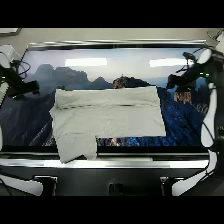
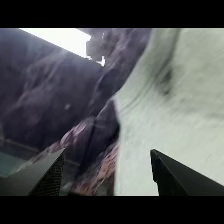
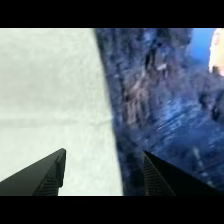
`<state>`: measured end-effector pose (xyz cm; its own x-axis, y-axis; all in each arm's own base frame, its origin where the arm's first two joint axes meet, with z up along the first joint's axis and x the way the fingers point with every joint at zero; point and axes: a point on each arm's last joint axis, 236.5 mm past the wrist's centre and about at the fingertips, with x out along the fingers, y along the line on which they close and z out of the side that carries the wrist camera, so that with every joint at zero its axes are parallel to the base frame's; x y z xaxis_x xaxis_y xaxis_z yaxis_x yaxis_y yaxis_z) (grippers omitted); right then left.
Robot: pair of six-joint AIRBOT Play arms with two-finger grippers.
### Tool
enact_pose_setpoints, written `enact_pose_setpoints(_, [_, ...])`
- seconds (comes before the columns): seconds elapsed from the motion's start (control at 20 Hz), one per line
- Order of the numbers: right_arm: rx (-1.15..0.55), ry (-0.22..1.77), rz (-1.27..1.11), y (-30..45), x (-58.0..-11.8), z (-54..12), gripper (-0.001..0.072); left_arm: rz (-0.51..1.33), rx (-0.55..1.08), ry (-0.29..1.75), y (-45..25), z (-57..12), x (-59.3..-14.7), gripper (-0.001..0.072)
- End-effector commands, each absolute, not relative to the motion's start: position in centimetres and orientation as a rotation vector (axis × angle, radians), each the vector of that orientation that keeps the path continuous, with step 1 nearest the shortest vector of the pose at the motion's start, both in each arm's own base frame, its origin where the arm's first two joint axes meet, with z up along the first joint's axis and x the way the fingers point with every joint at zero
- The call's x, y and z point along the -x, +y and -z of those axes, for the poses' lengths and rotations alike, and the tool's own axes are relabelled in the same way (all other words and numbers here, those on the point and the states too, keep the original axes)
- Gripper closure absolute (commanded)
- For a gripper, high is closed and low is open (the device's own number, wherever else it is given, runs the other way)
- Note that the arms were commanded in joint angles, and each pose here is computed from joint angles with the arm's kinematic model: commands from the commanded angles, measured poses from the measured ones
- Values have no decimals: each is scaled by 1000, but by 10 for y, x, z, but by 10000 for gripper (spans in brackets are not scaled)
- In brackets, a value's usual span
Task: Fold the clothes and pants, and hang the long-sleeved shirts on hangers.
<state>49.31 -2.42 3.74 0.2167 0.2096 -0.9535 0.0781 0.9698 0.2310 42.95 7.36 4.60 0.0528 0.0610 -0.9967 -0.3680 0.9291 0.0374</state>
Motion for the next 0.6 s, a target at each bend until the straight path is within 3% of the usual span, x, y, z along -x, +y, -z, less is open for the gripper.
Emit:
enact_pose_setpoints(0.0, [-521,1242,-438,-9,-470,-95,173,-352,350,1491,92,-54,-364,95])
enact_pose_setpoints(0.15, [-687,1228,-516,-18,-457,-102,261,-160,577,1456,48,-22,-302,95])
enact_pose_setpoints(0.3, [-707,1220,-534,-12,-457,-101,258,17,851,1402,-12,12,-245,95])
enact_pose_setpoints(0.55, [-737,1206,-556,-6,-459,-108,258,73,970,1435,-53,61,-191,95])
